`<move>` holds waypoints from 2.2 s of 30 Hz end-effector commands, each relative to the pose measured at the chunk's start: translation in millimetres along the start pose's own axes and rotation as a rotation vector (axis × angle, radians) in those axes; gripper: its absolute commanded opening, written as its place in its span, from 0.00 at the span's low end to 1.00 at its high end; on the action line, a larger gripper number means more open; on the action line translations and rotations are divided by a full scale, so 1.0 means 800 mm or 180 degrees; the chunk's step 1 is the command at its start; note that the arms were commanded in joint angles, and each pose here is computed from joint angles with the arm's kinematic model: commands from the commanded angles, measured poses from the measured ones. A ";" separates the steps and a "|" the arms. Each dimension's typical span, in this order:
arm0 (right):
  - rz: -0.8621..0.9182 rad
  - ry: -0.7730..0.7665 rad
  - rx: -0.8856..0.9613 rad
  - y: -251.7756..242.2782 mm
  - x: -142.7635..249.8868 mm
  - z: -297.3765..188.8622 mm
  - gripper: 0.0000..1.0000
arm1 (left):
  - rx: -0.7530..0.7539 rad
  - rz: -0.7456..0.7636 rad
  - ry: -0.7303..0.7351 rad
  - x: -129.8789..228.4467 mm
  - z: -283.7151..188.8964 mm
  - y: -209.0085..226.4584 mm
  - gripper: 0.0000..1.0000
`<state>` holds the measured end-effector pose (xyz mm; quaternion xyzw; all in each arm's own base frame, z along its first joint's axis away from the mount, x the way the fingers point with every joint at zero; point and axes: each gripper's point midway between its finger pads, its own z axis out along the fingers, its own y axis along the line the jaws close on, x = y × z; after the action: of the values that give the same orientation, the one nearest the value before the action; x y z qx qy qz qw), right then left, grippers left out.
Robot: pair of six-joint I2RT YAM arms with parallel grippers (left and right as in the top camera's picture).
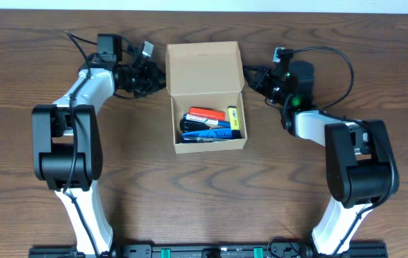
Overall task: Pack container
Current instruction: 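Push the box lid flaps closed with both grippers from either side, then press the closed lid down and square the box with both grippers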
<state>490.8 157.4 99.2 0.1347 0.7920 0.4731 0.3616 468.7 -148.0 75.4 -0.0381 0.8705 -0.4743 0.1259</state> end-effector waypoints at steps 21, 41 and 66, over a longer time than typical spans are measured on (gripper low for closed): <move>-0.0627 0.0496 -0.0827 0.069 0.002 -0.007 0.02 | 0.0697 0.0876 -0.0201 -0.026 -0.049 -0.101 0.06; -0.1247 0.0606 -0.0984 0.149 -0.002 -0.064 0.01 | 0.0039 0.1646 -0.0007 0.050 -0.116 -0.149 0.06; -0.1522 0.1381 0.1127 0.087 0.121 -0.145 0.01 | -0.0943 0.1335 0.0784 0.196 -0.092 -0.101 0.06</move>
<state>337.2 173.3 173.7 -0.0928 0.9140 0.2782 0.2805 301.2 -164.7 174.6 0.2210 0.9123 -0.3158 0.1386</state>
